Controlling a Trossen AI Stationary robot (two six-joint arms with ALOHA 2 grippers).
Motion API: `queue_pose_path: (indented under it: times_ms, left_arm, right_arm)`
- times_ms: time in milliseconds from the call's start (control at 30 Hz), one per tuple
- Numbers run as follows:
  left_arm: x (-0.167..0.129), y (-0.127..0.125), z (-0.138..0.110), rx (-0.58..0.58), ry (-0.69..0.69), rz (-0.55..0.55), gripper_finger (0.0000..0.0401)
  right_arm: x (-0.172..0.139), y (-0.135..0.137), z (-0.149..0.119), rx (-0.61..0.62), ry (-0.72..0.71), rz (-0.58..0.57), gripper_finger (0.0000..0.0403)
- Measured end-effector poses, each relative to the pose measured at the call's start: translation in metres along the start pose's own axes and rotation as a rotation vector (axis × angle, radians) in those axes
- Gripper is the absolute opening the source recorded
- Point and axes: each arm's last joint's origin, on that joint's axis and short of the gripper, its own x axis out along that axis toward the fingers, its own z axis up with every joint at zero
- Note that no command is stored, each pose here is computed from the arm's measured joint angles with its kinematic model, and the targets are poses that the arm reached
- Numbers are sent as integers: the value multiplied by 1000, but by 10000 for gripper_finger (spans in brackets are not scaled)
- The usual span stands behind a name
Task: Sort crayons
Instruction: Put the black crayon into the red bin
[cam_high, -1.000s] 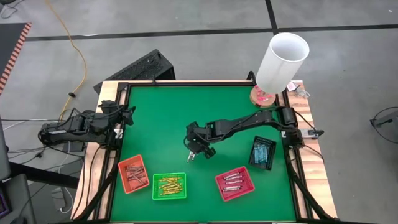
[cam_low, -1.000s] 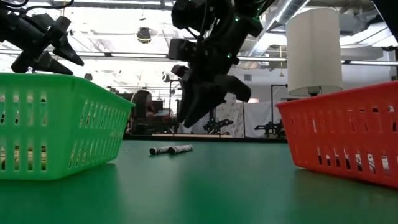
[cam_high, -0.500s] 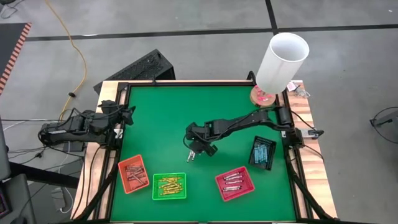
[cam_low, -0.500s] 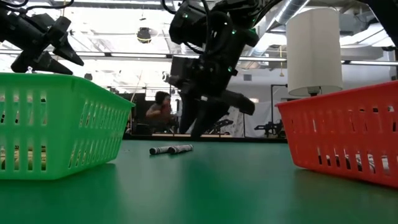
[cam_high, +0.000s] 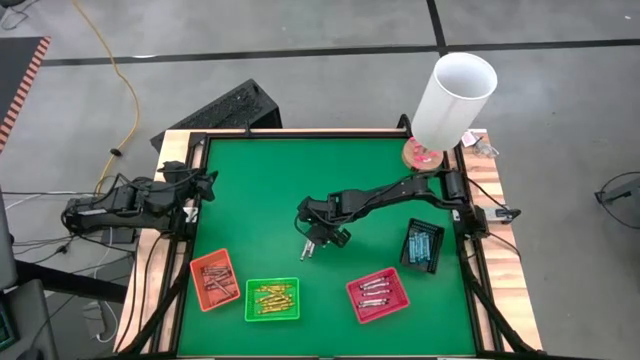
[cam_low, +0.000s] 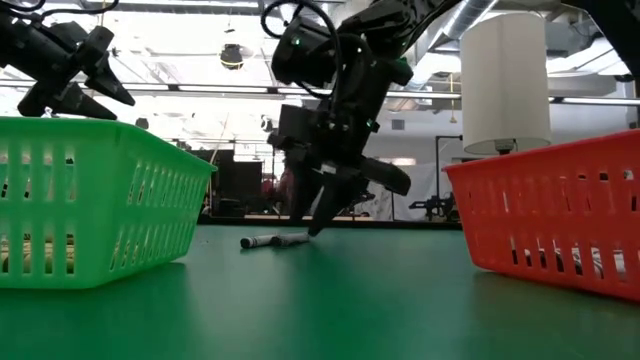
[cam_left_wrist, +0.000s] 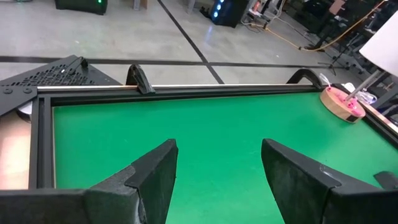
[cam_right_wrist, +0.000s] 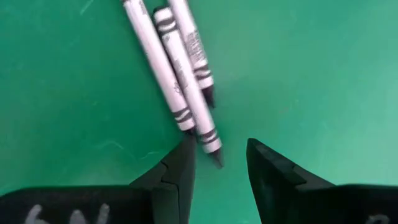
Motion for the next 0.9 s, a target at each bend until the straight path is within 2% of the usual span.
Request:
queue_pose_path:
  times_ms: [167,367,667,900]
  left_arm:
    - [0,0,0,-1,0,-1,223]
    - [0,0,0,0,1,-1,223]
    - [0,0,0,0,0,0,223]
    - [0,0,0,-1,0,-1,223]
  right_arm:
    - [10,1,-2,-36,4,10,145]
    - [15,7,-4,-50,22,74,135]
    - [13,8,-4,-33,38,98,81]
    - [8,1,1,39,35,90,30]
